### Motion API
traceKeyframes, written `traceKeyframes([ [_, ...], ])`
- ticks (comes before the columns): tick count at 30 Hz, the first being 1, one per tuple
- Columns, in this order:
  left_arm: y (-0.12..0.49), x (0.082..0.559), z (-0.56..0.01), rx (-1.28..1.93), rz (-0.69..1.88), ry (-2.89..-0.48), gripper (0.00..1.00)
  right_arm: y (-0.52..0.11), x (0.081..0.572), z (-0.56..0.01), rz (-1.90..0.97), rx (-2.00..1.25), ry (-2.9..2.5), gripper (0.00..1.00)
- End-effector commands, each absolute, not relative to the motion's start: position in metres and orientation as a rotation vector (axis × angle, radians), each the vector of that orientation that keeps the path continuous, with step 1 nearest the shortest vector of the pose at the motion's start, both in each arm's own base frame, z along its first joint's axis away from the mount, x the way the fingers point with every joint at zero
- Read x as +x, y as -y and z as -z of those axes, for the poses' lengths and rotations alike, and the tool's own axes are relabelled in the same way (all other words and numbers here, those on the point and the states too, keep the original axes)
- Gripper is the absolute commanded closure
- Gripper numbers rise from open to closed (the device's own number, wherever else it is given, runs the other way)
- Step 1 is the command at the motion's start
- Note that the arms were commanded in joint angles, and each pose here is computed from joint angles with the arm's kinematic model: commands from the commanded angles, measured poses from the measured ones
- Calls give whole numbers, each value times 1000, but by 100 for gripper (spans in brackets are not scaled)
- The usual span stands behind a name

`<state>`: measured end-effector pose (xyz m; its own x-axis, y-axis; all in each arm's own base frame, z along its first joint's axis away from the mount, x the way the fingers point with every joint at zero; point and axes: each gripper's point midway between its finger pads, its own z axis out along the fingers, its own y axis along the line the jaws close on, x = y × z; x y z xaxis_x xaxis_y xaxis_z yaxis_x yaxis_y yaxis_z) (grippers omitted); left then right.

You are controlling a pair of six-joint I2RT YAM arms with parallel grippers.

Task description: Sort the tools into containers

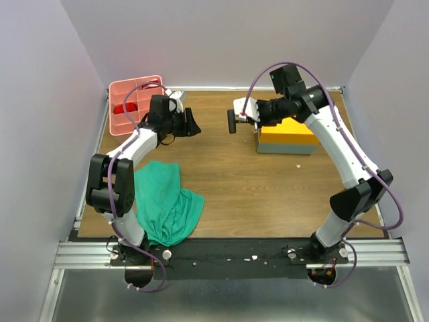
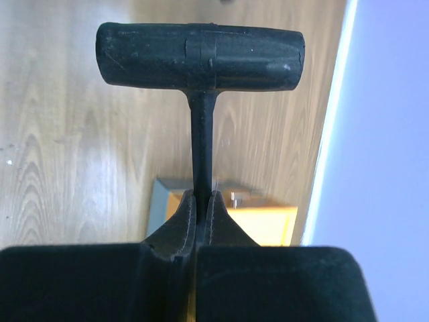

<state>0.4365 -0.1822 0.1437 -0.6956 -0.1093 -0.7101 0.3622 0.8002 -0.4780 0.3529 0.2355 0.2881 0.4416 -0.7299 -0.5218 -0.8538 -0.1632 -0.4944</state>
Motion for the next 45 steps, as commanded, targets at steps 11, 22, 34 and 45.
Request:
traceKeyframes([
  [11, 189, 442, -150, 271, 760, -2206, 42, -109, 440, -227, 72, -1836, -1795, 99],
  [22, 206, 436, -136, 403, 702, -2226, 42, -79, 452, -195, 81, -2062, -1772, 99],
  [34, 236, 423, -138, 520, 711, -2217, 39, -73, 465, -212, 187, -1920, -1790, 41],
  [45, 238, 430, -200, 541, 701, -2103, 1, -81, 439, -323, 179, -1157, -1857, 0],
])
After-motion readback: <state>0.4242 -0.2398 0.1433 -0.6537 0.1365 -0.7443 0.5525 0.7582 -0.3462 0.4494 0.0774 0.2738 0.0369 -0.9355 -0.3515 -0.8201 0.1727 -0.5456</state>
